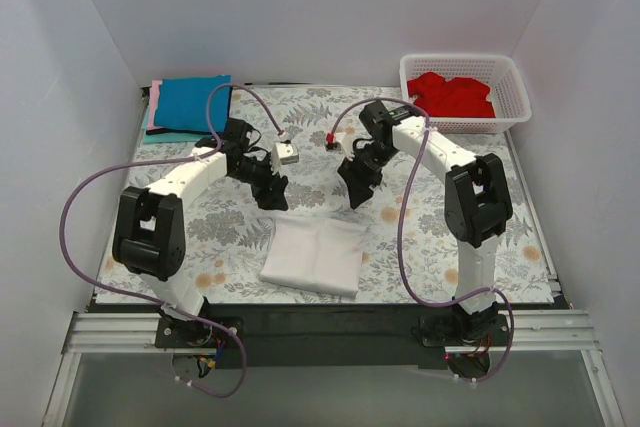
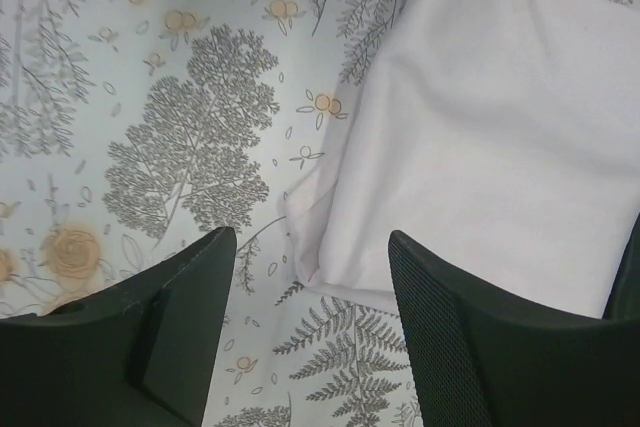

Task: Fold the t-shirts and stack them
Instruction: Fold the tshirt

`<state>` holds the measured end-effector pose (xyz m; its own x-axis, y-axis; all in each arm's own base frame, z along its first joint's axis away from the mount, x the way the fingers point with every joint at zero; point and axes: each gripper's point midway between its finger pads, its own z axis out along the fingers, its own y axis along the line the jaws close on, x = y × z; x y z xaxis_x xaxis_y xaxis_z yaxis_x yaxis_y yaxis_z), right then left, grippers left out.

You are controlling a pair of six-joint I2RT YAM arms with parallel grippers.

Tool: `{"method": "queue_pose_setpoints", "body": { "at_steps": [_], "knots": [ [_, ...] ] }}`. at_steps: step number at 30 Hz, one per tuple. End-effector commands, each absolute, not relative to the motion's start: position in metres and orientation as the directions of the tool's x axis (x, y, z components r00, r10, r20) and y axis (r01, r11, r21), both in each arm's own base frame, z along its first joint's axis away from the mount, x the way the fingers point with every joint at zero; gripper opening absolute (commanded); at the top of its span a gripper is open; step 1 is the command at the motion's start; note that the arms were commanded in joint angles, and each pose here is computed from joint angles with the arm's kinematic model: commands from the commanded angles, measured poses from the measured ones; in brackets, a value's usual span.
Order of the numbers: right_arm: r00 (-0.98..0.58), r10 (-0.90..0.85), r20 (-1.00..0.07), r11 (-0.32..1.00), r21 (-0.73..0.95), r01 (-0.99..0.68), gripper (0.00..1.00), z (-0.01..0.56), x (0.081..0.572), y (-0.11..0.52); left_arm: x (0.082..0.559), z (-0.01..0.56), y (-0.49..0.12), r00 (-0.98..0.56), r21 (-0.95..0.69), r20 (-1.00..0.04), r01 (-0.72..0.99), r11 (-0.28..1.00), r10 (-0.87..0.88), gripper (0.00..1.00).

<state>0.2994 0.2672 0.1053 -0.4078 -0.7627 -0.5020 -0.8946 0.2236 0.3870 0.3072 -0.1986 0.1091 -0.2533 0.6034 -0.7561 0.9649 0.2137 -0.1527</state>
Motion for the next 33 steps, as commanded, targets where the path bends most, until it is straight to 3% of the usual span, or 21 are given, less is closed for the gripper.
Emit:
{"method": "queue_pose_setpoints", "body": {
  "at_steps": [1,6,19,21,23,24,25,26,27,33],
  "knots": [
    [-0.411,-0.809,-0.419,0.214,0.442,-0.871,0.66,0.096,0.266,0.249,0.292,0.105,-0.200,-0.340,-0.275,-0.718,0.940,0.201,0.608,0.62],
    [-0.447,-0.819,-0.360,0.223,0.519,-0.826,0.56,0.070,0.249,0.244,0.295,0.081,-0.195,-0.364,-0.298,-0.676,0.930,0.215,0.640,0.58],
    [-0.451,-0.830,-0.327,0.229,0.538,-0.811,0.48,0.054,0.243,0.239,0.293,0.056,-0.188,-0.397,-0.319,-0.626,0.916,0.243,0.672,0.49],
    [-0.451,-0.832,-0.323,0.229,0.541,-0.809,0.46,0.053,0.242,0.238,0.293,0.054,-0.187,-0.405,-0.326,-0.616,0.912,0.249,0.676,0.45],
    [-0.448,-0.831,-0.329,0.224,0.540,-0.811,0.35,0.054,0.242,0.240,0.292,0.052,-0.186,-0.410,-0.334,-0.608,0.909,0.250,0.680,0.37],
    [-0.450,-0.830,-0.330,0.225,0.541,-0.811,0.29,0.055,0.242,0.239,0.294,0.053,-0.186,-0.415,-0.336,-0.608,0.907,0.254,0.677,0.26],
    [-0.447,-0.828,-0.338,0.222,0.534,-0.816,0.12,0.058,0.243,0.240,0.294,0.054,-0.187,-0.418,-0.339,-0.609,0.906,0.255,0.674,0.20],
    [-0.444,-0.829,-0.341,0.221,0.530,-0.819,0.04,0.058,0.244,0.240,0.295,0.056,-0.187,-0.418,-0.337,-0.614,0.906,0.257,0.670,0.14],
    [-0.436,-0.828,-0.353,0.220,0.511,-0.831,0.01,0.063,0.248,0.240,0.299,0.058,-0.188,-0.433,-0.338,-0.617,0.900,0.276,0.657,0.02],
    [-0.421,-0.816,-0.396,0.249,0.416,-0.875,0.01,0.080,0.281,0.235,0.321,0.068,-0.181,-0.458,-0.320,-0.647,0.889,0.328,0.609,0.00]
  ]
}}
